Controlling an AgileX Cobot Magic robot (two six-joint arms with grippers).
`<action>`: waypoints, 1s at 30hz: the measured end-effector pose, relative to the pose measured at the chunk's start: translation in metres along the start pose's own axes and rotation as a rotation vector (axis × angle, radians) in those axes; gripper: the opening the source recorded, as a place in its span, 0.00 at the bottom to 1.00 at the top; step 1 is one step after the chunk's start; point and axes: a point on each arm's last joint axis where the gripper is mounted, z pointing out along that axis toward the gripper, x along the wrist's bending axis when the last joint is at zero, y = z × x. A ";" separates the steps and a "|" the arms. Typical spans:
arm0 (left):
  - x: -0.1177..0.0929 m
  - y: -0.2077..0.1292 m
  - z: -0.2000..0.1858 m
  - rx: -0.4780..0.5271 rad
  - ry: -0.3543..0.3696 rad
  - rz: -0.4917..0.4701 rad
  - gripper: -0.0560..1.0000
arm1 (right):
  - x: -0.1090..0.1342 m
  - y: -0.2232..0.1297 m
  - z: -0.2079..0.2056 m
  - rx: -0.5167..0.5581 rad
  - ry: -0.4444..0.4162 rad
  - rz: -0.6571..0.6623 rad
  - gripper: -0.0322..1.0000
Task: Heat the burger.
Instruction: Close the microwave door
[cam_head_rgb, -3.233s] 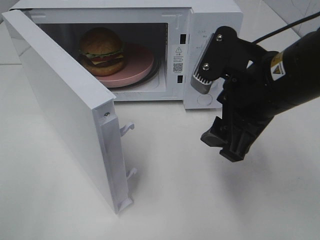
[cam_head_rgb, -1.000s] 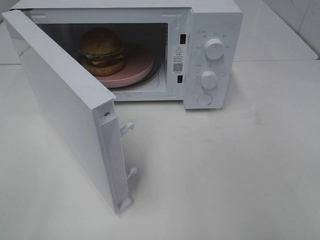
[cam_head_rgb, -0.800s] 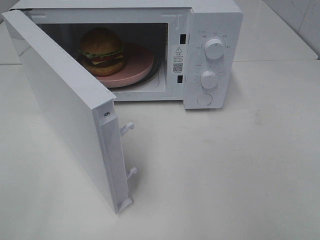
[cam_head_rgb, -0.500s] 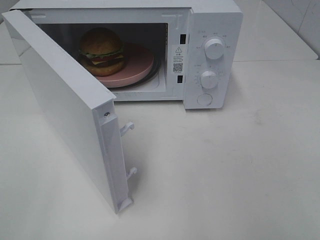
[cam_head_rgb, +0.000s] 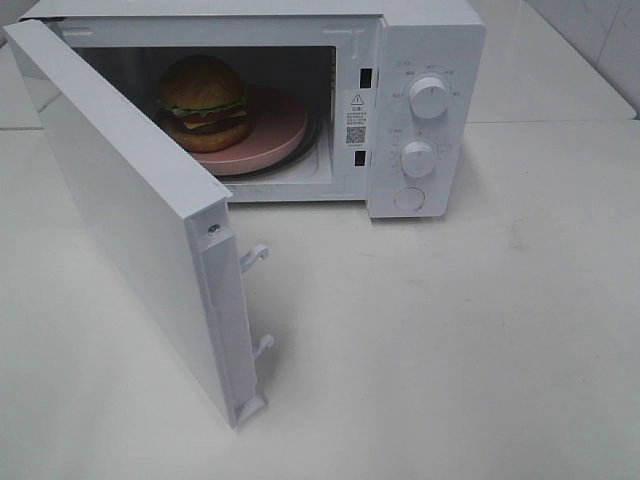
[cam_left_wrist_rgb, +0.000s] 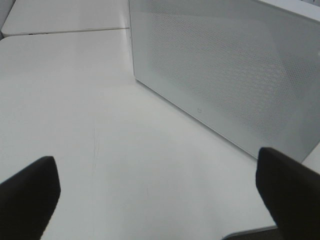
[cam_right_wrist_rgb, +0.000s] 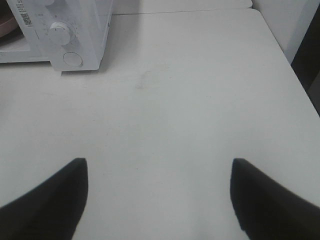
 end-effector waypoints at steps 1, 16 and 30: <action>0.000 0.000 0.000 0.000 0.000 0.000 0.99 | 0.000 0.000 0.000 0.000 0.000 0.000 0.77; 0.000 0.000 0.000 0.000 0.000 0.000 0.99 | 0.000 0.000 0.000 0.000 0.000 -0.001 0.77; 0.000 0.000 0.000 0.000 0.000 0.000 0.99 | 0.000 0.000 0.000 0.000 0.000 -0.001 0.76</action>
